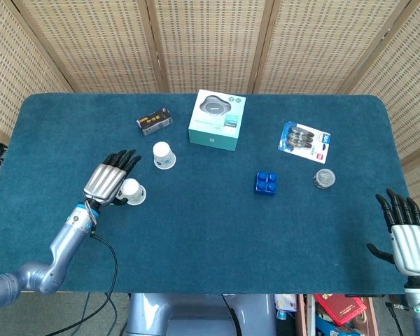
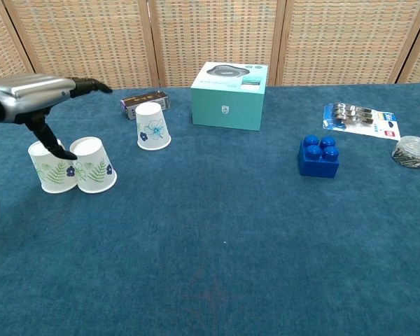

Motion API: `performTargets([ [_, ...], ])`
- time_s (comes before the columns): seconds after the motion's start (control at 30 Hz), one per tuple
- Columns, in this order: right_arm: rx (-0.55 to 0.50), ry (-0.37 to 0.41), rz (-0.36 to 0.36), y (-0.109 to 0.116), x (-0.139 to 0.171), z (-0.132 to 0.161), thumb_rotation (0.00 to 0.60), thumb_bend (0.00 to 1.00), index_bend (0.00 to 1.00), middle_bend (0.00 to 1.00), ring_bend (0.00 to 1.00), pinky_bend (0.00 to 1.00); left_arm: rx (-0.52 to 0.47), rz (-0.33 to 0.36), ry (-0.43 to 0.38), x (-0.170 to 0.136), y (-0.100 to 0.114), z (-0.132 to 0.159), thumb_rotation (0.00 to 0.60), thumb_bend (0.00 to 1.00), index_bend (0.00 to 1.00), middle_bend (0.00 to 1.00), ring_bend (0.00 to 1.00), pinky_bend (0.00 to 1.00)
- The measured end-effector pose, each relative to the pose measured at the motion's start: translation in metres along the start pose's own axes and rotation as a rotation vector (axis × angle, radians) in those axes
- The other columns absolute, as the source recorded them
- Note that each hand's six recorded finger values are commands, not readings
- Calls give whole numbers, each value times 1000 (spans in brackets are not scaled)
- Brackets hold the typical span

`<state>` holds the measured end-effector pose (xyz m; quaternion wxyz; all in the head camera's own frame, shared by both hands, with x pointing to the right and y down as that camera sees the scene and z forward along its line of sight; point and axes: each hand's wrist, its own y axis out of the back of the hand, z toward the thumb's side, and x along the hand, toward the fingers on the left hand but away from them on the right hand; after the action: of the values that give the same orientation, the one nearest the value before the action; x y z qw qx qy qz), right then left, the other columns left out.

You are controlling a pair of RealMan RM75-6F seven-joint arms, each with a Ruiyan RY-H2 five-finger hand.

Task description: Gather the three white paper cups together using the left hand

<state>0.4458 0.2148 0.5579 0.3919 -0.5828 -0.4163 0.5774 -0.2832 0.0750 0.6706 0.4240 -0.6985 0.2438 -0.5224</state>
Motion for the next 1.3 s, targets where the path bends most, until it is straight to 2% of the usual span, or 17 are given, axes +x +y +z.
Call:
performTargets([
  [0.17,1,-5,2,0,-1,-2,600,0,0,0,0,0,-47,106,1,9,24,1,600,166,31,9,63,112],
  [0.3,2,-10,4,-1,-3,-3,600,0,0,0,0,0,-93,124,11,26,33,4,600,165,90,70,120,156],
  [0.53,3,-37,12,-2,-8,-9,600,0,0,0,0,0,-148,84,24,59,29,20,600,165,138,102,153,193],
  [0.93,-1,-86,18,-3,-13,-23,600,0,0,0,0,0,-108,22,96,103,12,20,600,166,243,184,197,247],
  [1.13,-7,-100,16,-1,-16,-27,600,0,0,0,0,0,-112,-10,110,118,0,23,600,166,250,191,215,268],
  [1.3,-3,-108,24,-4,-18,-29,600,0,0,0,0,0,-122,-8,107,129,-6,32,600,165,300,241,274,327],
])
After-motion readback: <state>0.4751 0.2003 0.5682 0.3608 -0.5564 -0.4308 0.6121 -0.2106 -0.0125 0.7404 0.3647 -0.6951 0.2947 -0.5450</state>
